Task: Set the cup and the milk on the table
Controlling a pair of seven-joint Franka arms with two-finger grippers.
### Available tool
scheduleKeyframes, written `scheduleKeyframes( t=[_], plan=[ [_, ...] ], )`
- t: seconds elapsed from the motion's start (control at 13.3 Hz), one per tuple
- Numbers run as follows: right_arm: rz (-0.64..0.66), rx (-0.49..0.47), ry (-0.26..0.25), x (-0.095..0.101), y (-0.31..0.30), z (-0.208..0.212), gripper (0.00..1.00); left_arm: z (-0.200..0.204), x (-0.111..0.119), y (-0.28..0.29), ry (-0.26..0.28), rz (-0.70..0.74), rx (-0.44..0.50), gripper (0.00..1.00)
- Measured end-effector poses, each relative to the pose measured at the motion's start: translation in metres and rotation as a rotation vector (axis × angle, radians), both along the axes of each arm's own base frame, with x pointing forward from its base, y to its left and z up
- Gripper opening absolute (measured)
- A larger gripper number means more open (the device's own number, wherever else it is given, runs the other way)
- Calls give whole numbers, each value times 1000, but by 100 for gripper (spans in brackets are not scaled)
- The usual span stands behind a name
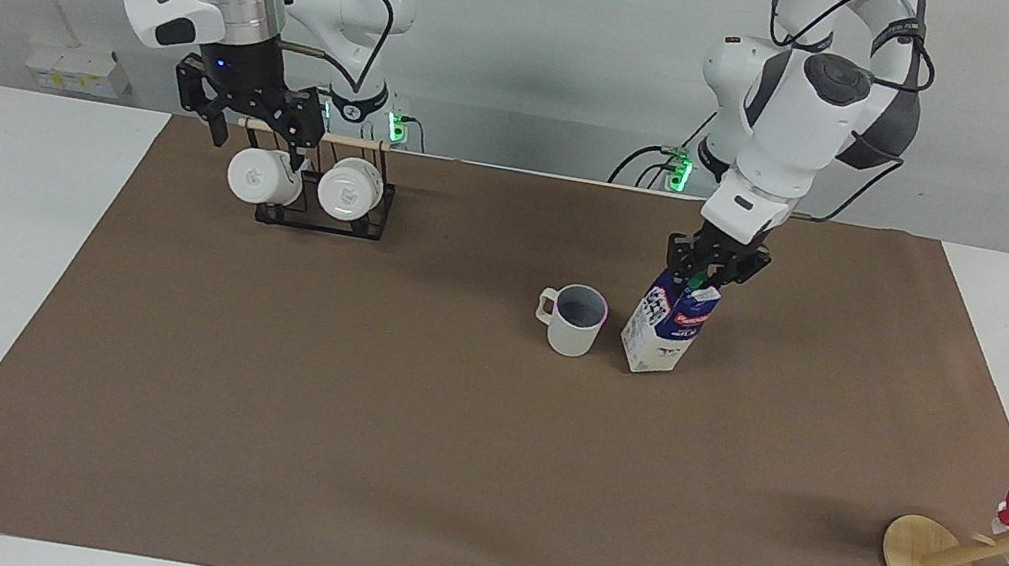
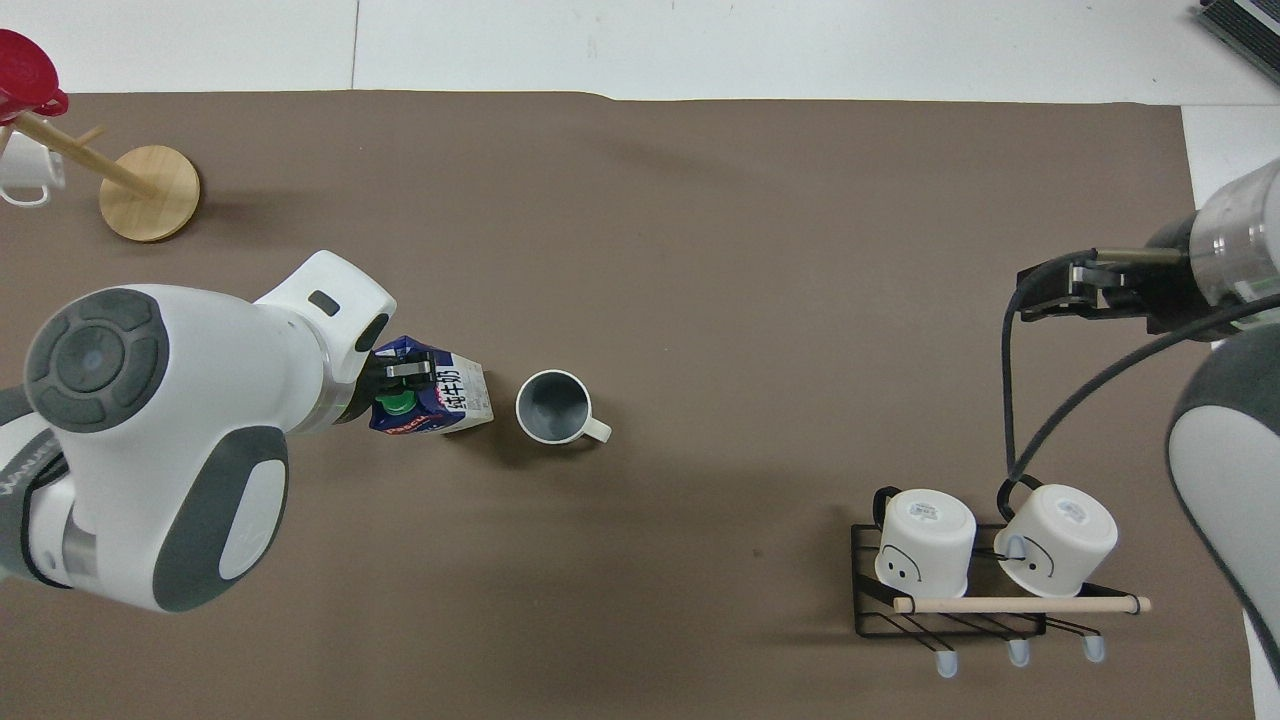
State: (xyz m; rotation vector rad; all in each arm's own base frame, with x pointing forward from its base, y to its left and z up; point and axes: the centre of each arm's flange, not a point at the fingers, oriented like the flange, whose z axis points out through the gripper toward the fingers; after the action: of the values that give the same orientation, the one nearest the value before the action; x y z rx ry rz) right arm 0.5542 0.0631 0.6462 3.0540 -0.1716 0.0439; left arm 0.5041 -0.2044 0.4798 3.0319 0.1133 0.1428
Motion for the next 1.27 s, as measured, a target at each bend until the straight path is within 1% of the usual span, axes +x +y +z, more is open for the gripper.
scheduleKeyframes(
  t=[0.22,0.3,0.38,0.45,0.53,0.67,0.75,0.9,1.05,1.12,1.27],
  plan=[
    [42,-6,31,-17,-15,19,100,-9,1,-7,11,-12,0,48],
    [56,-2,33,-20,-15,22,100,-10,0,-9,11,-16,-1,48],
    [62,10,33,-21,-14,23,100,-10,0,-10,11,-18,-1,51],
    [63,25,35,-21,-13,22,100,-10,0,-11,11,-19,-1,52],
    [58,35,37,-21,-15,22,100,-10,0,-12,11,-20,-1,63],
    [69,40,40,-20,-24,20,100,3,2,-12,-7,-26,-6,87],
    [76,41,39,-19,-26,20,100,24,3,-10,-11,-34,-1,99],
    [76,41,36,-19,-26,20,100,83,1,12,15,-60,31,100],
    [76,41,35,-19,-26,20,100,144,-1,63,27,-84,54,100],
    [76,41,35,-19,-26,20,100,164,-4,93,32,-95,63,100],
    [76,42,35,-19,-26,20,100,179,-10,147,54,-118,75,100]
  ],
)
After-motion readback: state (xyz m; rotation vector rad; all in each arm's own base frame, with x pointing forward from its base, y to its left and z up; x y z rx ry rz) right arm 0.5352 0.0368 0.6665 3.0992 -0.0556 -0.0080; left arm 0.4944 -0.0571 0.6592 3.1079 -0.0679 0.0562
